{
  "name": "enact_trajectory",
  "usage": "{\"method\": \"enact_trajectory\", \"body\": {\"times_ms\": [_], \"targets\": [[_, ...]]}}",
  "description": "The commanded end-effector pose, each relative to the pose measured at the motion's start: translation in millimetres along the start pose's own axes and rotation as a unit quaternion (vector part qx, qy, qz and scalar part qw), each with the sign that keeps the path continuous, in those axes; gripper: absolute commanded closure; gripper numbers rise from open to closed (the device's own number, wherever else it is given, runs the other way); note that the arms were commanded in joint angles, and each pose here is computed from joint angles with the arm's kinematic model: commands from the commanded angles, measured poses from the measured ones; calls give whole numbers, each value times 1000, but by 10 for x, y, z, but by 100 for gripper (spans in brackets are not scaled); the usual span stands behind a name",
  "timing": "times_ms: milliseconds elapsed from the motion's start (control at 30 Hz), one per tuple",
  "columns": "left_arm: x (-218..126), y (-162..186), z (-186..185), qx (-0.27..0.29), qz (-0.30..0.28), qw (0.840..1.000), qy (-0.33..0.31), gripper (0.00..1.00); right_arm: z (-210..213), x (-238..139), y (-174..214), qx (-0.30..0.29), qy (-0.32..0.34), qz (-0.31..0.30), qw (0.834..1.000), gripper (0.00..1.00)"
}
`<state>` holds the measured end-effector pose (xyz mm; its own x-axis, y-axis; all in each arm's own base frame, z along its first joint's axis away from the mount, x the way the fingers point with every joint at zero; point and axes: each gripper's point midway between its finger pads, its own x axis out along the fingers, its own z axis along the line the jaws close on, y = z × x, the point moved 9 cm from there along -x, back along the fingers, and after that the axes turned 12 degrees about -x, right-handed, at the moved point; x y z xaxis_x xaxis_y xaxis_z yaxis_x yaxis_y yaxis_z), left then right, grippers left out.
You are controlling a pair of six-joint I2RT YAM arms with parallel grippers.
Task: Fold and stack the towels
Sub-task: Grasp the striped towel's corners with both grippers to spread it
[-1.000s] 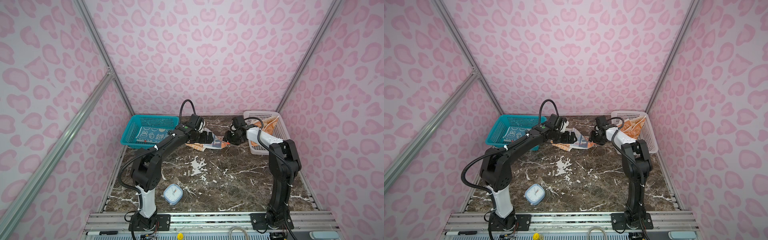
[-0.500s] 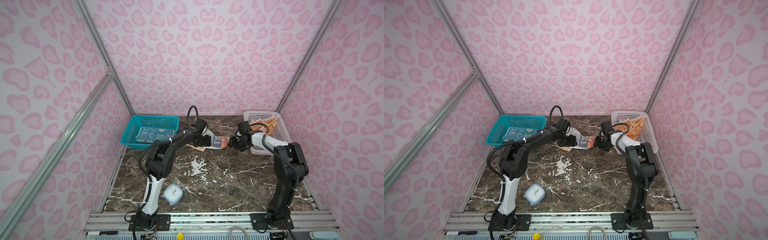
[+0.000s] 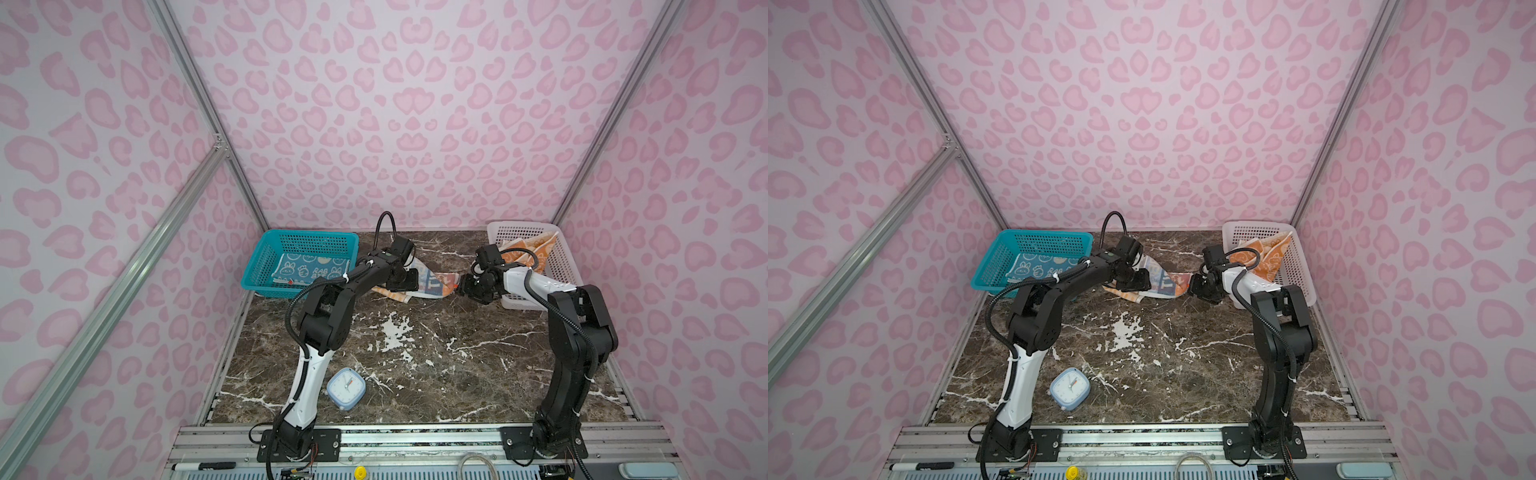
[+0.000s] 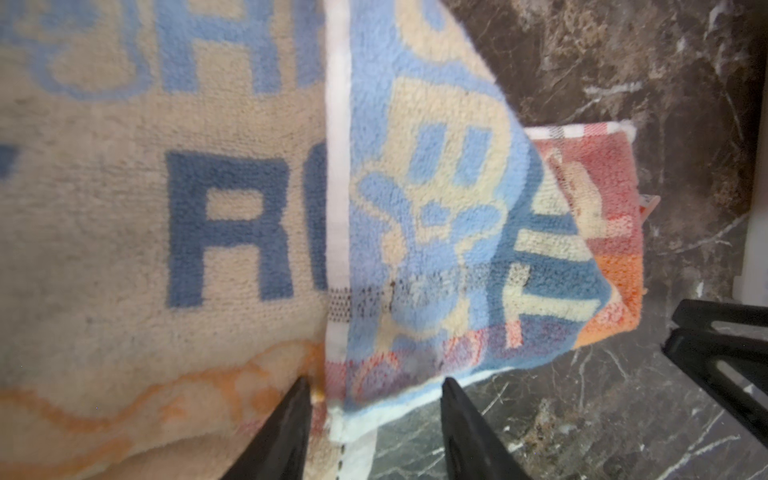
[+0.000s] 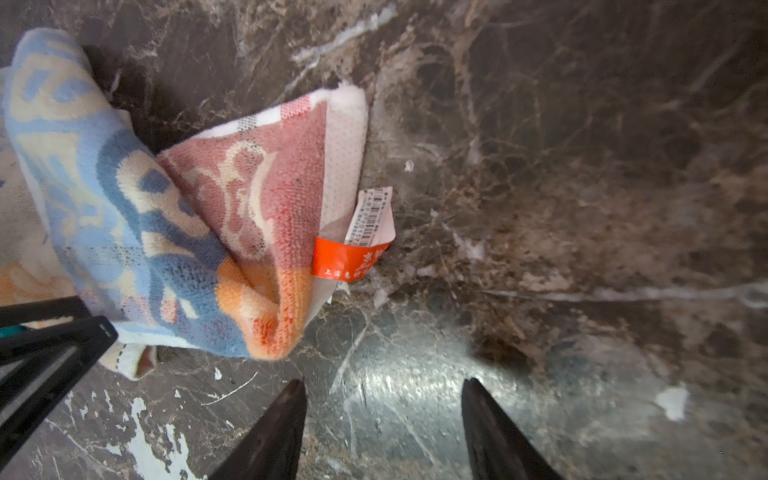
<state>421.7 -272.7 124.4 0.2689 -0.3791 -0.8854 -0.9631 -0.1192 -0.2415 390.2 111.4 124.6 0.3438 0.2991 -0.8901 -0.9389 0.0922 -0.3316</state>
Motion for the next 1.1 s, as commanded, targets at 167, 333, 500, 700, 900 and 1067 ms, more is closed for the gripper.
{"method": "enact_trajectory", "body": {"times_ms": [167,333,500,700,900,1067], "targets": [[92,81,45,-3,23,1000,-10,53,-11,27,22,2,-4,1,1000,39],[122,104,39,-1,27,1000,-11,59,-32,44,28,5,-4,1,1000,39],[111,96,31,1,25,1000,-14,73,-61,62,24,8,-5,1,1000,39],[-68,15,-55,11,16,1000,-12,97,-124,49,-52,12,-2,-2,1000,39],[-438,-104,-138,18,-15,1000,-4,97,-126,22,-221,14,-2,-13,1000,38],[-564,-97,-157,19,-21,1000,2,97,-85,167,-355,26,-18,-13,999,38]]}}
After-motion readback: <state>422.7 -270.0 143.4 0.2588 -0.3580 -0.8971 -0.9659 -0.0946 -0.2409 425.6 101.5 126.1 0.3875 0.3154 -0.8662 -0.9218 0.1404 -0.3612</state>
